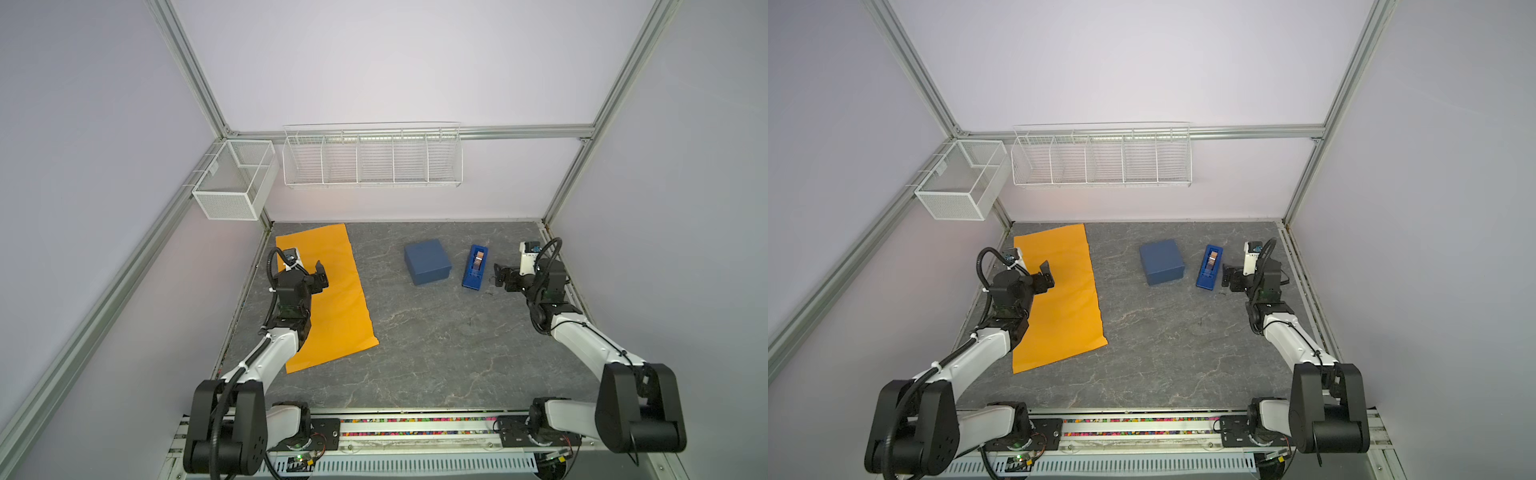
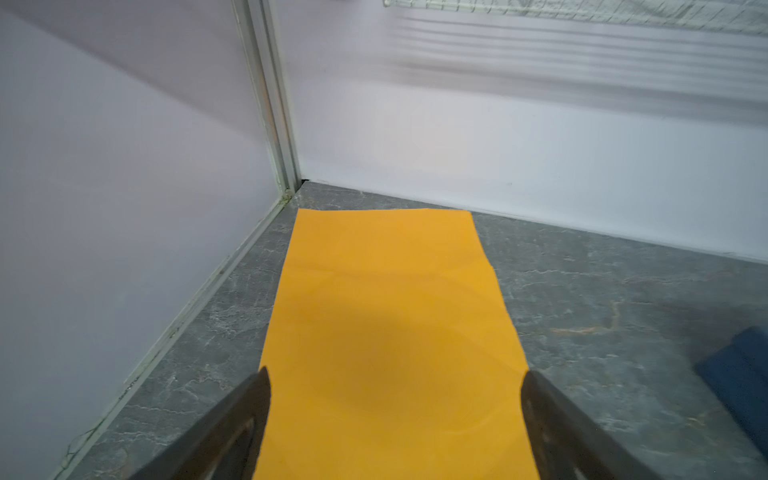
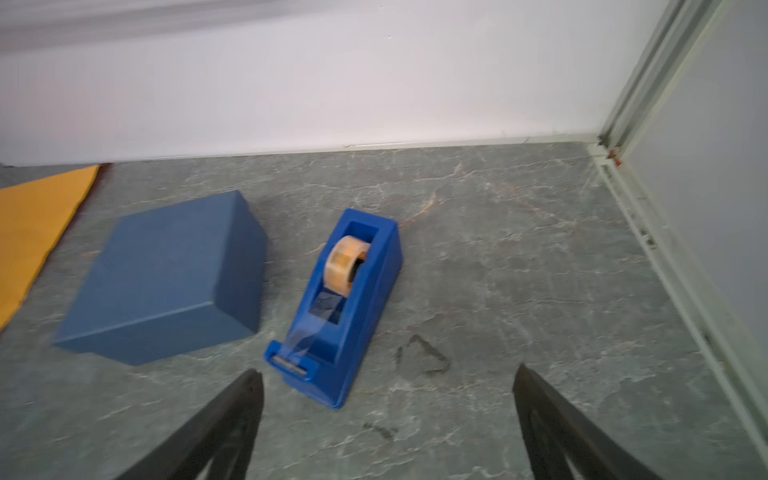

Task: Wrap the gift box in paper

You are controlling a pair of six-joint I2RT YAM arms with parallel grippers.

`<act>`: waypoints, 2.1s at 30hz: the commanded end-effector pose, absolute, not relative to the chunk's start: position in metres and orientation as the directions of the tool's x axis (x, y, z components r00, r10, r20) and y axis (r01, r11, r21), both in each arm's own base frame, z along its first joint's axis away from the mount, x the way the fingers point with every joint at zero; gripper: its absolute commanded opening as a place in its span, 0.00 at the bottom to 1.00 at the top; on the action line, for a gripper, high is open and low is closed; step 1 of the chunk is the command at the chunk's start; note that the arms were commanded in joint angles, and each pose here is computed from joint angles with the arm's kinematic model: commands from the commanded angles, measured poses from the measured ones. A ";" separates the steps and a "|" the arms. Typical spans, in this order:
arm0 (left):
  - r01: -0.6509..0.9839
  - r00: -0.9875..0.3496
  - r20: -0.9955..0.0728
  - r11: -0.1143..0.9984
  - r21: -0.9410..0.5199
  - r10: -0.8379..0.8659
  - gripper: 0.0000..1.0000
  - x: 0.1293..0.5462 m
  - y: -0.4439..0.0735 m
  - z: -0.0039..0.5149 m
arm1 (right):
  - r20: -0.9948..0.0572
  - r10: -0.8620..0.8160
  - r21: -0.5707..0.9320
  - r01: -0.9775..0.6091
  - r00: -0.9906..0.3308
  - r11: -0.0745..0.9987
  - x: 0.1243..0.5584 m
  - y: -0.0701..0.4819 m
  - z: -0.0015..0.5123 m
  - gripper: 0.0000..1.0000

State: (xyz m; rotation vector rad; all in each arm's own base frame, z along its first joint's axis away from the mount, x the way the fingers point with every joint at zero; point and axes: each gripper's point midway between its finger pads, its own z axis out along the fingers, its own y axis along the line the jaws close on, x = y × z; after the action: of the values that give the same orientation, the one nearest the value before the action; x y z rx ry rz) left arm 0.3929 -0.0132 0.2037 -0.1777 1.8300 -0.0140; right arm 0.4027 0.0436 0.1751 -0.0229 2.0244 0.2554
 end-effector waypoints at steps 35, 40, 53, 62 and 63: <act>-0.210 -0.887 -0.273 0.852 -0.480 -0.372 0.83 0.288 -0.099 0.038 | -0.104 -0.252 0.791 -0.233 -0.962 0.565 0.255 0.426 0.048 0.60; -0.214 -0.896 -0.257 0.858 -0.467 -0.363 0.83 0.284 -0.098 0.033 | -0.045 -0.267 0.815 -0.190 -0.963 0.547 0.244 0.444 0.039 0.58; -0.217 -0.894 -0.260 0.860 -0.462 -0.365 0.84 0.283 -0.096 0.031 | -0.017 -0.248 0.877 -0.134 -0.969 0.462 0.233 0.474 0.044 0.45; -0.210 -0.889 -0.275 0.860 -0.465 -0.366 0.84 0.284 -0.096 0.035 | -0.019 -0.237 0.856 -0.138 -0.971 0.498 0.235 0.470 0.040 0.19; -0.210 -0.890 -0.274 0.860 -0.464 -0.365 0.84 0.284 -0.096 0.036 | -0.016 -0.237 0.856 -0.136 -0.971 0.499 0.235 0.469 0.040 0.16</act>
State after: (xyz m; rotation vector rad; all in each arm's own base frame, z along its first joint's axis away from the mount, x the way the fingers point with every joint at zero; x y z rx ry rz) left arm 0.2916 -0.0970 0.0390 -0.4255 2.6577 -0.6206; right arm 0.2359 0.4719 0.0407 -0.3718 2.7893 1.6059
